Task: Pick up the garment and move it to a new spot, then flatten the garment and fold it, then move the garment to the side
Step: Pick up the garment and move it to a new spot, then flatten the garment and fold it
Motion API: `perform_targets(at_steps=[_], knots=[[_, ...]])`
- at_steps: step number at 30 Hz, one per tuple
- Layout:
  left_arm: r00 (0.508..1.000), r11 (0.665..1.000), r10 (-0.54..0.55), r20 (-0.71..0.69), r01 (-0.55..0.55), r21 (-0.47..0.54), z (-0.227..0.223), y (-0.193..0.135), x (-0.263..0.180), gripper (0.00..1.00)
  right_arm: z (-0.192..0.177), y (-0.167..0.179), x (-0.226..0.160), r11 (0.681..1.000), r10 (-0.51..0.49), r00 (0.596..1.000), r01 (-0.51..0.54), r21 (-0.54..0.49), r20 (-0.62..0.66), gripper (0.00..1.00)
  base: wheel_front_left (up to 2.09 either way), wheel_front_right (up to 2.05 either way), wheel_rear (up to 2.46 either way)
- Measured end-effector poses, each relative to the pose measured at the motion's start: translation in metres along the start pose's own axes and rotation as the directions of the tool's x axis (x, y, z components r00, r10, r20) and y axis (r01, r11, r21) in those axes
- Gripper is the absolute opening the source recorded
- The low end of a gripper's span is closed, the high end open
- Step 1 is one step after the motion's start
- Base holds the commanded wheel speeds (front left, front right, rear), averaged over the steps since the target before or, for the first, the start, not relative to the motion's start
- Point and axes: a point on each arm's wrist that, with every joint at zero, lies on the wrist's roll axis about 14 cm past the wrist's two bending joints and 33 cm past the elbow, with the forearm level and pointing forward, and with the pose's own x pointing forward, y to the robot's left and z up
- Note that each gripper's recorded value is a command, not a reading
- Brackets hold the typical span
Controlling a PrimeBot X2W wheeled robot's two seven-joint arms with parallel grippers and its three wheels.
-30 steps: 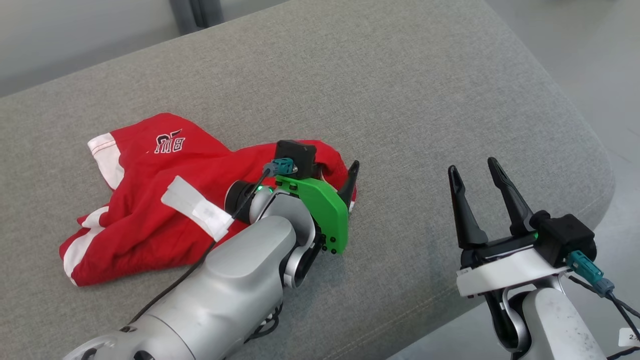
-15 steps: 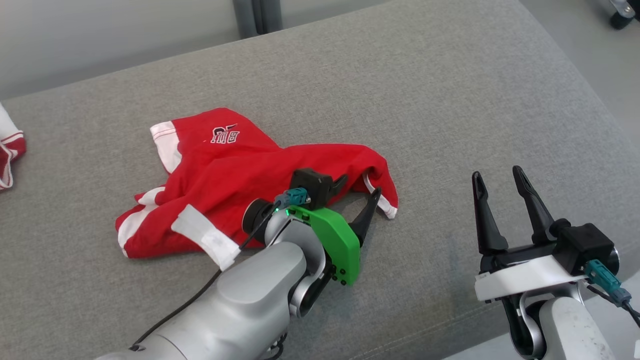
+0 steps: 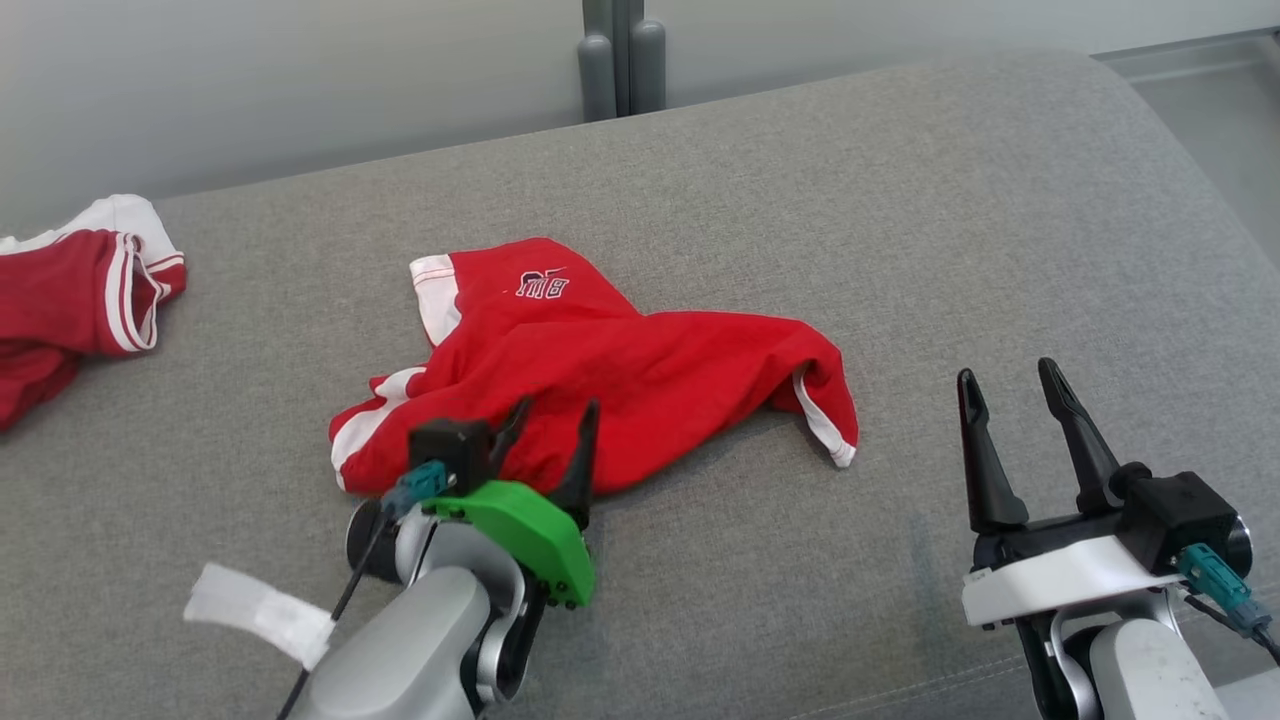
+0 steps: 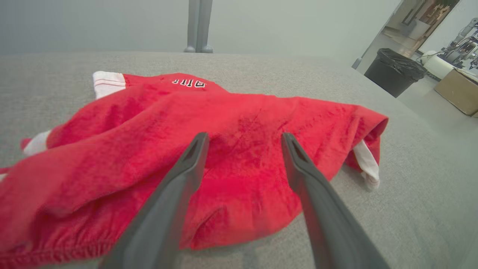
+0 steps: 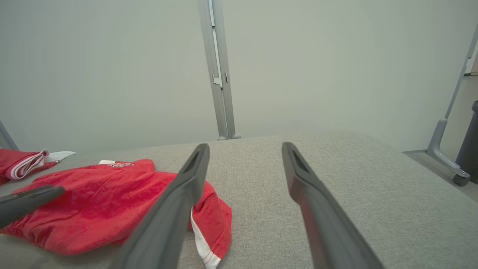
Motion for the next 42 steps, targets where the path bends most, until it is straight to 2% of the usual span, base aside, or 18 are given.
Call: perform_targets(at_steps=[6,13,21,28,35,42], knots=[[0.996,0.996,0.085,0.0,-0.085,-0.038,-0.017,0.021,-0.029,1.0,0.003,0.002,-0.002,1.0,0.006,1.0,-0.006,-0.002,0.008,1.0,0.0,0.0,0.0],[0.988,0.988,0.141,-0.063,-0.145,-0.055,-0.046,0.035,-0.048,1.0,0.002,0.003,-0.005,1.0,0.007,1.0,-0.007,-0.007,0.003,1.0,0.0,0.0,0.0],[0.981,0.983,0.17,-0.092,-0.175,-0.049,-0.056,0.041,-0.042,1.0,0.002,0.002,-0.008,1.0,0.005,1.0,-0.005,-0.017,-0.002,1.0,0.0,0.0,0.0],[0.965,0.969,0.206,-0.163,-0.225,-0.105,-0.075,0.047,-0.034,1.0,0.0,-0.003,-0.012,1.0,-0.008,1.0,0.007,-0.029,-0.011,1.0,0.0,0.0,0.0],[0.978,0.971,0.158,-0.134,-0.179,-0.16,-0.062,0.038,-0.01,1.0,0.0,-0.011,-0.015,0.999,-0.034,0.999,0.033,-0.042,-0.015,1.0,0.0,0.0,0.0],[0.994,0.978,0.102,-0.032,-0.107,-0.181,-0.033,0.025,0.004,1.0,0.0,-0.018,-0.018,0.997,-0.054,0.998,0.053,-0.049,-0.017,1.0,0.0,0.0,0.0]])
